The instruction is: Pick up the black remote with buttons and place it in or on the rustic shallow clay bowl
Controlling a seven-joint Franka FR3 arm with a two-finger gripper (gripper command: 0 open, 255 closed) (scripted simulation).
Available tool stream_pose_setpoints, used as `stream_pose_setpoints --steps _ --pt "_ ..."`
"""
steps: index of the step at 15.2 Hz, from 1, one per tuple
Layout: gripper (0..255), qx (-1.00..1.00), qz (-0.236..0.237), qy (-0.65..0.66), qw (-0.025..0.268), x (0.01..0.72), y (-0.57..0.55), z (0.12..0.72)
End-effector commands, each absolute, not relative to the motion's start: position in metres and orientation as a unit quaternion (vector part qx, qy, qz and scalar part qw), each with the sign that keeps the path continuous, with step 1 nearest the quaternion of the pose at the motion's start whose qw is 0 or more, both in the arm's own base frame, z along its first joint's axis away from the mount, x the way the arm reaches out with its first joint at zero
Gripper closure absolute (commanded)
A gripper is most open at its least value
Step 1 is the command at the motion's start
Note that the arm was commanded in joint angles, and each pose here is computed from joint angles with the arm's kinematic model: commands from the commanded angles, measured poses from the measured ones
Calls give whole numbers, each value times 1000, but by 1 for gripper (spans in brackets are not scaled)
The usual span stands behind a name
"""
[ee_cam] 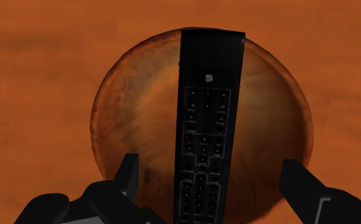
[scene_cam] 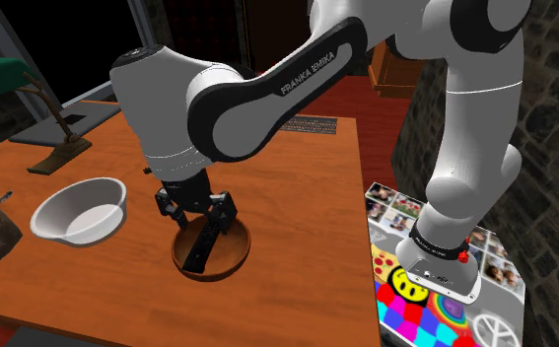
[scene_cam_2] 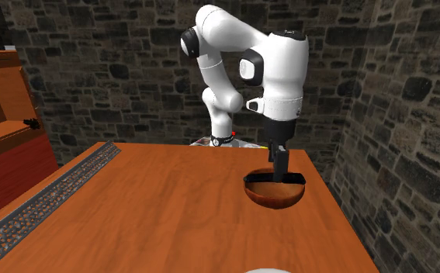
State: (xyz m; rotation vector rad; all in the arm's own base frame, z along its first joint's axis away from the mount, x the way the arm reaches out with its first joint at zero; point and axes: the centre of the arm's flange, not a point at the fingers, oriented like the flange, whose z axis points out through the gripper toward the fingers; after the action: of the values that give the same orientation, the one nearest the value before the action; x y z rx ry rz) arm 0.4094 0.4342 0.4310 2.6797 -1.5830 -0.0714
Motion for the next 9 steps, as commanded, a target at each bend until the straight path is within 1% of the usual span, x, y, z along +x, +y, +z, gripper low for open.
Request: stream_pose_setpoints --steps 1,2,9 --pt "0 861 -23 -508 15 409 433 454" --pt "0 861 -23 -508 15 410 433 465" --pt "0 861 -23 -508 15 410 433 465"
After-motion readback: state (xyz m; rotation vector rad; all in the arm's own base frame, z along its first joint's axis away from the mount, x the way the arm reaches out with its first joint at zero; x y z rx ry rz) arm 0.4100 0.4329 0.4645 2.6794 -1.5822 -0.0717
